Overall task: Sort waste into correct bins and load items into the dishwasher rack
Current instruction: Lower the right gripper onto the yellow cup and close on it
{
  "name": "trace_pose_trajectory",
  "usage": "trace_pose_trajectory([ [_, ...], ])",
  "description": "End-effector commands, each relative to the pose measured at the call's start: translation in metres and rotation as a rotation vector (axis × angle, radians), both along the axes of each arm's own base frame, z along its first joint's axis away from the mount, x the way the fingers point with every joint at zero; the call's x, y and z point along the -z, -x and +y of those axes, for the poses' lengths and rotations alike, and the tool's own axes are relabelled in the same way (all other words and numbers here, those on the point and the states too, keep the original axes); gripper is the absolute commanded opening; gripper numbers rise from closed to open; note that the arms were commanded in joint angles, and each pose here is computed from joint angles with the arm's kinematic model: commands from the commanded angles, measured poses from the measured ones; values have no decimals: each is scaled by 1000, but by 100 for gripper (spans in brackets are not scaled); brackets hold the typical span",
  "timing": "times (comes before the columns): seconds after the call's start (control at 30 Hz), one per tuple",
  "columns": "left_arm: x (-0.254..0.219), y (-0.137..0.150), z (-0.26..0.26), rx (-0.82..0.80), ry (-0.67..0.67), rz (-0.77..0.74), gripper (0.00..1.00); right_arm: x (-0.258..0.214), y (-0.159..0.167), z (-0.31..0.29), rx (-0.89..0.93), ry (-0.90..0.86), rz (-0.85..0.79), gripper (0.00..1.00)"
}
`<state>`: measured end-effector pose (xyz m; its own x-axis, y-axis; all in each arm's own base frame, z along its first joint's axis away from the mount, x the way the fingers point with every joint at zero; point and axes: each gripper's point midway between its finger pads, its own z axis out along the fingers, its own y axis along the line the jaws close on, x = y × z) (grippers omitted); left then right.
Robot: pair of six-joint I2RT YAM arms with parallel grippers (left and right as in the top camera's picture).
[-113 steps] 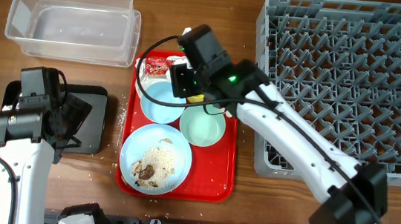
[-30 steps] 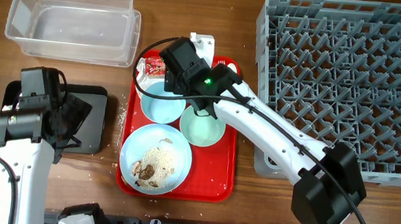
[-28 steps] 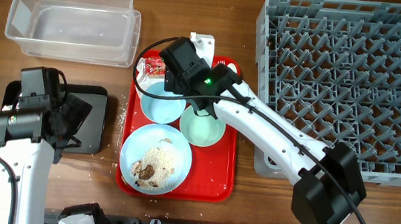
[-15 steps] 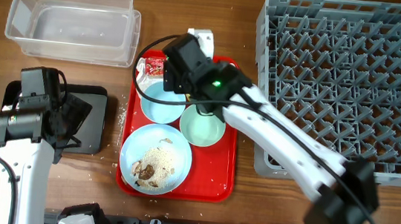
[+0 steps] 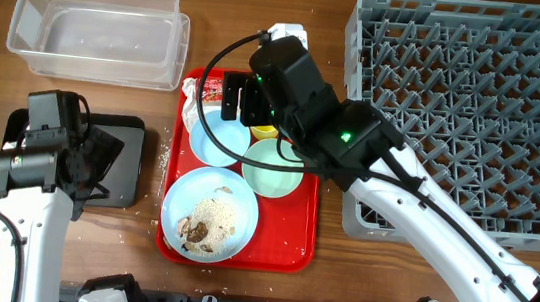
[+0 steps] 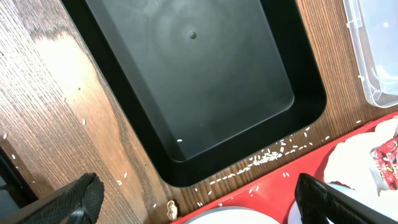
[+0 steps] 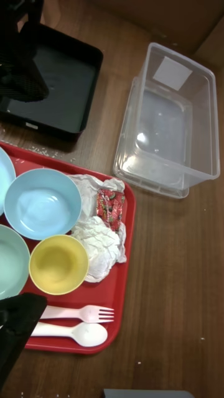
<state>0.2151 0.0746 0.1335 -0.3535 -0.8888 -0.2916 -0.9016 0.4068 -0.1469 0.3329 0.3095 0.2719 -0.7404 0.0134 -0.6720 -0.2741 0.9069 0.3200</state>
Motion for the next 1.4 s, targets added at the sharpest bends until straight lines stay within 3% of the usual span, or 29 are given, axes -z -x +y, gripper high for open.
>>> trace_pose_trajectory([
  [0.0, -2, 1, 3, -19, -15, -10, 100, 0, 0, 5, 32, -57, 40, 99],
  [0.37, -2, 1, 3, -19, -15, -10, 100, 8, 1, 2, 37, -32, 59, 100],
  [0.57, -2, 1, 3, -19, -15, -10, 100, 53, -11, 10, 59, 51, 117, 100],
  [0.67, -2, 1, 3, -19, -15, -10, 100, 52, -13, 13, 78, 17, 123, 99],
  [0.8, -2, 1, 3, -19, -15, -10, 100, 62, -20, 13, 104, 40, 116, 92],
  [1.0, -2, 1, 3, -19, -15, -10, 100, 117, -47, 32, 113, 101, 112, 79],
  [1.17, -2, 1, 3, -19, -15, -10, 100, 147, -52, 32, 115, 163, 130, 72],
  [1.23, -2, 1, 3, -19, -15, -10, 100, 151, -50, 31, 117, 172, 141, 65],
  [1.37, -2, 1, 3, -19, -15, -10, 100, 164, -49, 26, 150, 193, 169, 64],
])
